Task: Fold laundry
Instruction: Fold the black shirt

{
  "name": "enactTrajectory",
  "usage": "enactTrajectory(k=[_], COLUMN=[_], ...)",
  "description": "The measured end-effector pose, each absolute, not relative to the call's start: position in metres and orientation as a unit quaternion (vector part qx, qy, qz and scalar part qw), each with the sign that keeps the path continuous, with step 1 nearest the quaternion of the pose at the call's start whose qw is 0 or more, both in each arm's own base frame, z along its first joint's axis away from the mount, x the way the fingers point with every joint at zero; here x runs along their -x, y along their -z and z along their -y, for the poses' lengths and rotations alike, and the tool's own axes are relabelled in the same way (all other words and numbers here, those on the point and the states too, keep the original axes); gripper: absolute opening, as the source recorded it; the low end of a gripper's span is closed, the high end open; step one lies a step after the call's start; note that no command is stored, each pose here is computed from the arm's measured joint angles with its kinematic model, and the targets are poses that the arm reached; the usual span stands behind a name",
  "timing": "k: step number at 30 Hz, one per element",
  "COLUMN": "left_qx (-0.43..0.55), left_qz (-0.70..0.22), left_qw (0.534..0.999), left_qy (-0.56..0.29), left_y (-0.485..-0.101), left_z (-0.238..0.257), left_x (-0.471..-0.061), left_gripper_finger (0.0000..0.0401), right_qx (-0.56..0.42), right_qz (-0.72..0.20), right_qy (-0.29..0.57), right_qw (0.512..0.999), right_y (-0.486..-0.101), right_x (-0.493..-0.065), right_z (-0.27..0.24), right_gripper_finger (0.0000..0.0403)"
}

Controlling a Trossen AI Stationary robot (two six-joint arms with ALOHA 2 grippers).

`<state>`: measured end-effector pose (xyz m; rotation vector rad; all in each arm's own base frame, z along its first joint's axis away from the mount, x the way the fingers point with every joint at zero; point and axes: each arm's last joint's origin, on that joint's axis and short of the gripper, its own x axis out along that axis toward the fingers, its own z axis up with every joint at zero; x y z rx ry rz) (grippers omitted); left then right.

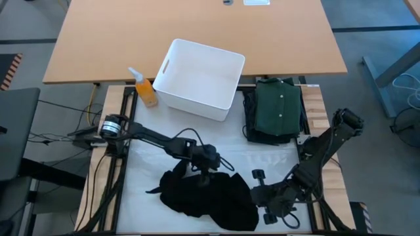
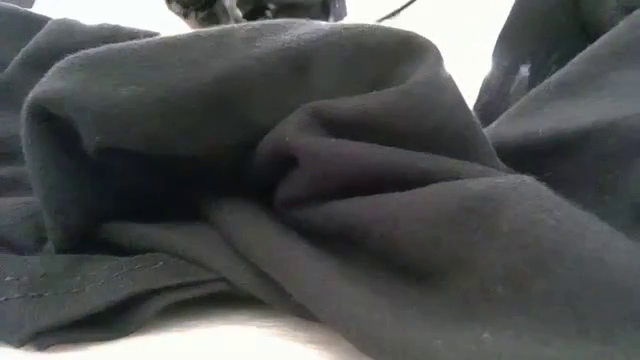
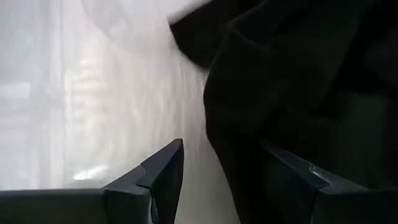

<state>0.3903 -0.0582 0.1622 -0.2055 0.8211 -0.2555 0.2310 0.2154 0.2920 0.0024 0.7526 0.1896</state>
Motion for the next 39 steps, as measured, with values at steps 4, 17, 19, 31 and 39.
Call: enactTrajectory(k=[4, 17, 19, 31, 39], left_qx=[0.108, 0.090, 0.076, -0.026, -0.091], left_qz=[-0.373, -0.306, -0.274, 0.082, 0.233], left_qw=[0.911, 0.919, 0.927, 0.996, 0.960], left_qy=[0.139, 0.232, 0.244, 0.015, -0.129], left_y=[-0.162, -0.205, -0.240, -0.446, -0.544], left_z=[0.060, 0.077, 0.081, 0.039, 0.005], left_x=[-0.396, -0.385, -0.370, -0.174, -0.096], left_gripper_finger=[0.0176, 0.0002, 0.0001, 0.0000, 0.0000], right_qx=[-0.004, -0.006, -0.006, 0.179, 0.258], right_qz=[-0.368, -0.406, -0.420, -0.213, 0.031], right_qy=[-0.091, -0.065, -0.050, 0.185, 0.351], right_qw=[0.926, 0.912, 0.906, 0.942, 0.899], right_y=[-0.292, -0.290, -0.296, -0.436, -0.552], right_x=[-0.231, -0.222, -0.215, -0.211, -0.219], right_z=[-0.215, -0.209, -0.202, -0.102, -0.038], right_gripper_finger=[0.0024, 0.0024, 0.0024, 0.0024, 0.0024])
